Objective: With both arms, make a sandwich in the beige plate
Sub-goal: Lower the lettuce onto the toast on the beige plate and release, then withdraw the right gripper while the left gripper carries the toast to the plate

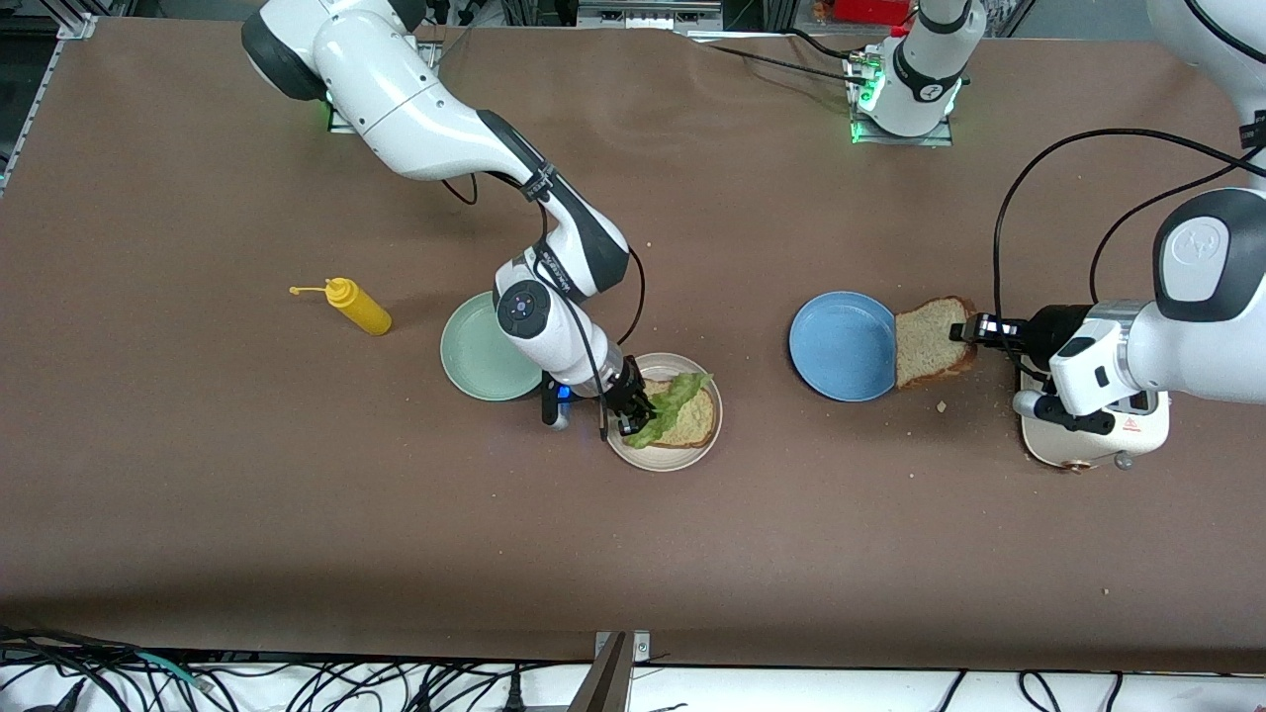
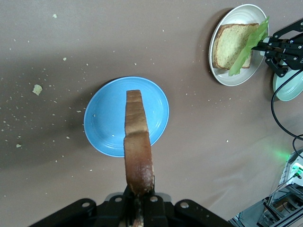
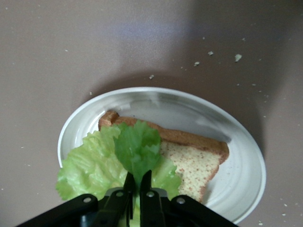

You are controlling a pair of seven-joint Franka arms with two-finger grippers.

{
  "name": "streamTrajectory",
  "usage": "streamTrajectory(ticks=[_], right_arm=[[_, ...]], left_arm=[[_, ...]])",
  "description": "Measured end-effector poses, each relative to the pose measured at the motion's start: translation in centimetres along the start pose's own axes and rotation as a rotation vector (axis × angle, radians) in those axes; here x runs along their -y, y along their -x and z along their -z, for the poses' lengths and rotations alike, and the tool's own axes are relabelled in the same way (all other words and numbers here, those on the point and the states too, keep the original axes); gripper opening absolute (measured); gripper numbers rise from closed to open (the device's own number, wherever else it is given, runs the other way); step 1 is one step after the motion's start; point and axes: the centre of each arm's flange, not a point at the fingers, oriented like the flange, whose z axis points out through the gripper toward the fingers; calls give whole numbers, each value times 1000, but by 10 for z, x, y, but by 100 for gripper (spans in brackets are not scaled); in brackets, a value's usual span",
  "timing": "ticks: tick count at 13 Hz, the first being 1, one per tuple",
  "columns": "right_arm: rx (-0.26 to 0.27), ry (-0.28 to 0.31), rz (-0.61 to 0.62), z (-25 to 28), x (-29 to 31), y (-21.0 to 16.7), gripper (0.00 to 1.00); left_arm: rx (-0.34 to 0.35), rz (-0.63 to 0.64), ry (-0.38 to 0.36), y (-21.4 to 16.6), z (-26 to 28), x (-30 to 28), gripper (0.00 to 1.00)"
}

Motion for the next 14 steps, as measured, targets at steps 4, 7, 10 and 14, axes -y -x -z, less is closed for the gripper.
streamTrajectory(ticks=[4, 7, 10, 14], right_arm=[[0, -8, -6, 4, 5, -4, 20], [1, -13, -8, 5, 8, -5, 49], [-1, -7, -9, 7, 9, -4, 83], [-38, 120, 33, 64, 42, -9, 100]], left_arm=[[0, 0, 0, 0, 0, 0, 8], [0, 0, 0, 0, 0, 0, 8], [0, 0, 0, 0, 0, 0, 8], [5, 0, 0, -1, -3, 0, 8]])
